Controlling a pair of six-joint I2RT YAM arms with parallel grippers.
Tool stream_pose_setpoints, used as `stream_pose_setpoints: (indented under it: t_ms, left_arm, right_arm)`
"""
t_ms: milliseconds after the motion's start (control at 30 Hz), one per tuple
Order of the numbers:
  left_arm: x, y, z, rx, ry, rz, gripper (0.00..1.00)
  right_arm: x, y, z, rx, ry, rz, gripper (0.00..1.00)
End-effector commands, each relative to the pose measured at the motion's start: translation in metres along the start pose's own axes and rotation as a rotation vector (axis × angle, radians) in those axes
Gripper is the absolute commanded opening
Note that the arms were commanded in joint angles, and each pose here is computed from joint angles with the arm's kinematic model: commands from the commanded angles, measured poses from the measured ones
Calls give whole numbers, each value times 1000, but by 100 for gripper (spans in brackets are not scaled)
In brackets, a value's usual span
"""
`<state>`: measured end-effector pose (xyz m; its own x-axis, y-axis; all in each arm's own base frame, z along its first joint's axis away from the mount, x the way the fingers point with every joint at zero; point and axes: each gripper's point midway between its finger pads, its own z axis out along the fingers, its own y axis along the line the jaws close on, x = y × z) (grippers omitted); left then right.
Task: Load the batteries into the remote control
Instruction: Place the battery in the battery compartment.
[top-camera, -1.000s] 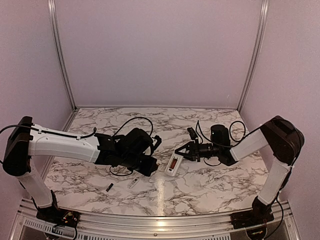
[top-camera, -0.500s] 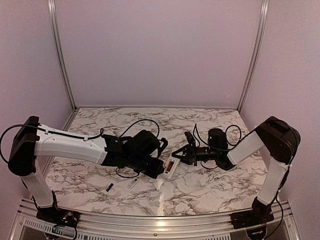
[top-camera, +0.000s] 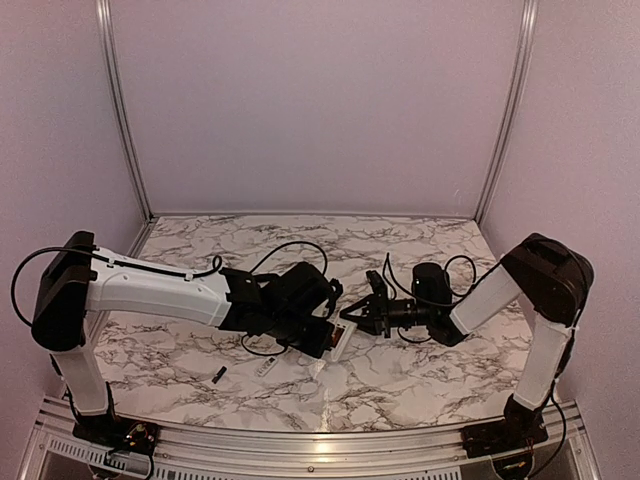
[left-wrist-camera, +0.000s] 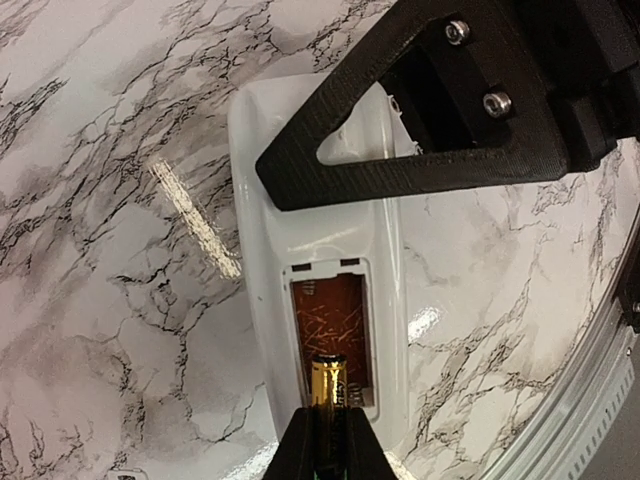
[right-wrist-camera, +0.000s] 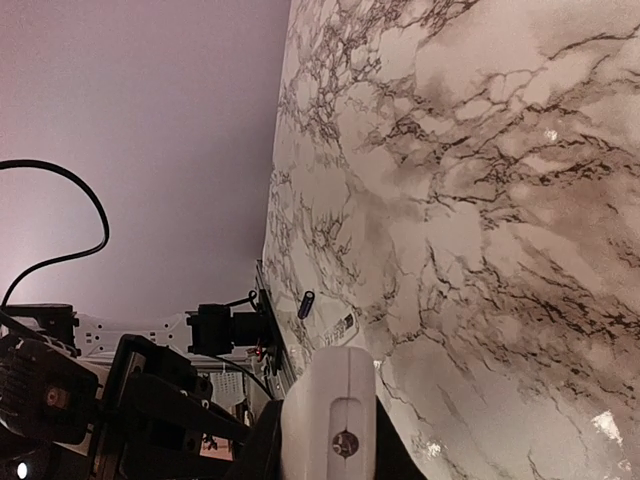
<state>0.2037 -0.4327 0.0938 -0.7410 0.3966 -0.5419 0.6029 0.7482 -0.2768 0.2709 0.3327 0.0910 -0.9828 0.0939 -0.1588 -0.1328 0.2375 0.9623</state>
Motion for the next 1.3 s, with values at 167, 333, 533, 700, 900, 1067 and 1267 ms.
stream_pose_setpoints:
  t_ms: [167,333,533,700,900,1067,1267]
  left_arm:
    - [3,14,9,-112,32,-13,0]
    - [6,18,14,-135,45,-14,1]
    - [7,19,19,-148,56,-6,2]
    - [7,21,20,-164,64,-3,3]
    - [8,22,22,-175,67,-4,8]
    - [9,23,22,-177,71,-4,14]
    - [8,22,22,-172,71,-5,20]
  right_arm:
    - [7,-1,6,-39,-6,50,0]
    - [8,-2,6,-40,-8,66,0]
    - [9,0,9,-44,-1,68,0]
    - [12,1,12,-48,5,70,0]
    - [12,3,12,-52,2,71,0]
    - [11,3,12,-54,2,70,0]
    - [11,4,12,-58,0,73,0]
